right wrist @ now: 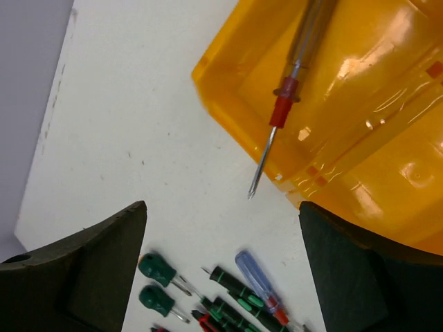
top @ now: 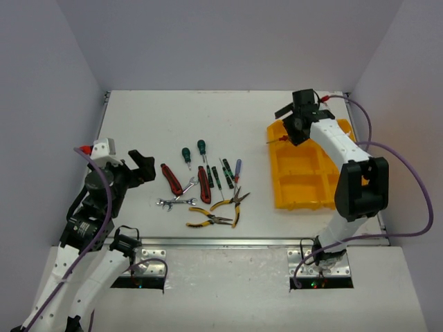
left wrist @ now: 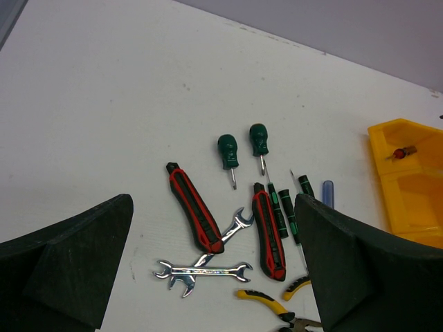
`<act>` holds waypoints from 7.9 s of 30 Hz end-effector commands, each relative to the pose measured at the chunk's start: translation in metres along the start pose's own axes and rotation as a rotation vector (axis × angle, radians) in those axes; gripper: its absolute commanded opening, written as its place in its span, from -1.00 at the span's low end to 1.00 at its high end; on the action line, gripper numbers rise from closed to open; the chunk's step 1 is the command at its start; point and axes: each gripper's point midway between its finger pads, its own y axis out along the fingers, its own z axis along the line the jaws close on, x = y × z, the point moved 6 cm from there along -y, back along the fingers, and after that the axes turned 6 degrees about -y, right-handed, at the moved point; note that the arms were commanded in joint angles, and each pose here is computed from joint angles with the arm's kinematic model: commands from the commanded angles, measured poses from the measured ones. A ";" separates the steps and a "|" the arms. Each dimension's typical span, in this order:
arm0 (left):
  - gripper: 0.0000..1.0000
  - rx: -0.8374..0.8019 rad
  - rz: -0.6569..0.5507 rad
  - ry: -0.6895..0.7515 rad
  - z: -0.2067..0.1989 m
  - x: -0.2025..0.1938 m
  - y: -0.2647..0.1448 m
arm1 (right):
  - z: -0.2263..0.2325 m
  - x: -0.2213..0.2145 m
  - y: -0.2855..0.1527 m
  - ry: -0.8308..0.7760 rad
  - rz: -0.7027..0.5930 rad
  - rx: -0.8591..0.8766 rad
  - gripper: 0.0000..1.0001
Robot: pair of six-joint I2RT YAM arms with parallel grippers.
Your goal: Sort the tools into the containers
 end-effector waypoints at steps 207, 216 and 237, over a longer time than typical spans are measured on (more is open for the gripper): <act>1.00 -0.026 -0.033 -0.017 -0.006 0.004 0.000 | 0.030 -0.113 -0.065 -0.963 0.171 0.233 0.21; 1.00 -0.029 -0.040 -0.021 -0.006 0.005 -0.001 | 0.045 -0.216 -0.038 -1.274 0.342 0.221 -0.18; 1.00 -0.043 -0.057 -0.027 -0.006 0.007 -0.005 | 0.000 -0.273 0.008 -1.399 0.492 0.105 -0.41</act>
